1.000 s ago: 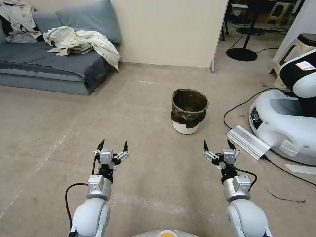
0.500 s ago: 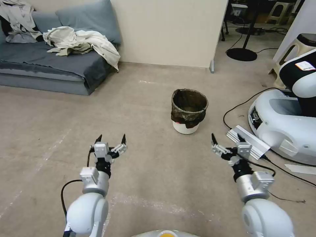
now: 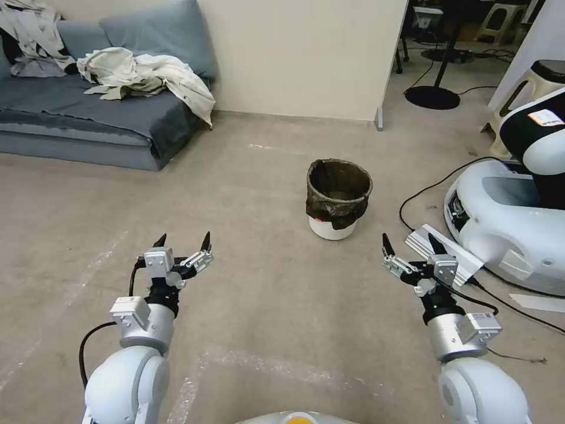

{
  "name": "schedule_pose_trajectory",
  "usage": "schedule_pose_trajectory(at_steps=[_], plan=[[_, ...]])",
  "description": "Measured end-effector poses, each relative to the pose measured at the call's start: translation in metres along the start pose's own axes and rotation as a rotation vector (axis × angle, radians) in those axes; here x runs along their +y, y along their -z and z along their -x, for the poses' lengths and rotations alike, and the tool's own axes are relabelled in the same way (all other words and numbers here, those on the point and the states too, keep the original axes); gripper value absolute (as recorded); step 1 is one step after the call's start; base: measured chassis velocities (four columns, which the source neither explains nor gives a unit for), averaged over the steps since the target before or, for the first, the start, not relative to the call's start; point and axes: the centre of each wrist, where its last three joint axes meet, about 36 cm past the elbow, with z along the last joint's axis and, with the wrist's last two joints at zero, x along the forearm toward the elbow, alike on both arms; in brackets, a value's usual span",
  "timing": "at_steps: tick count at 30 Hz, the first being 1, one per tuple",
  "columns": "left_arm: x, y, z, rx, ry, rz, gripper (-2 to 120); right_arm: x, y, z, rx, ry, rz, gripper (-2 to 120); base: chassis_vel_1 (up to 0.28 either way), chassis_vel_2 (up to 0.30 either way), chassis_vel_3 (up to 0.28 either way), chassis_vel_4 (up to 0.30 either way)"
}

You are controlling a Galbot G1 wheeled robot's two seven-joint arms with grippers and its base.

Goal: Pick up the trash can from the floor.

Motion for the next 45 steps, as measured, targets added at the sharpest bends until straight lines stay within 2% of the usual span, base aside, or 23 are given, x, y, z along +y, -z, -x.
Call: schedule_pose_trajectory(at_steps=[12, 32, 45], plan=[[-0.001, -0.007, 0.005, 0.013, -0.002, -0.002, 100, -0.002, -0.006, 0.001, -0.003, -0.007, 0.003, 100, -0.008, -0.01, -0.008, -0.008], [-0.001, -0.013, 0.011, 0.015, -0.001, 0.008, 100, 0.001, -0.013, 0.001, -0.065, -0.003, 0.024, 100, -0.1, -0.091, -0.093, -0.097], [0.003, -0.012, 0.014, 0.003, 0.007, 0.022, 100, 0.003, -0.019, 0.001, -0.084, 0.003, 0.053, 100, -0.01, -0.009, -0.01, -0.007]])
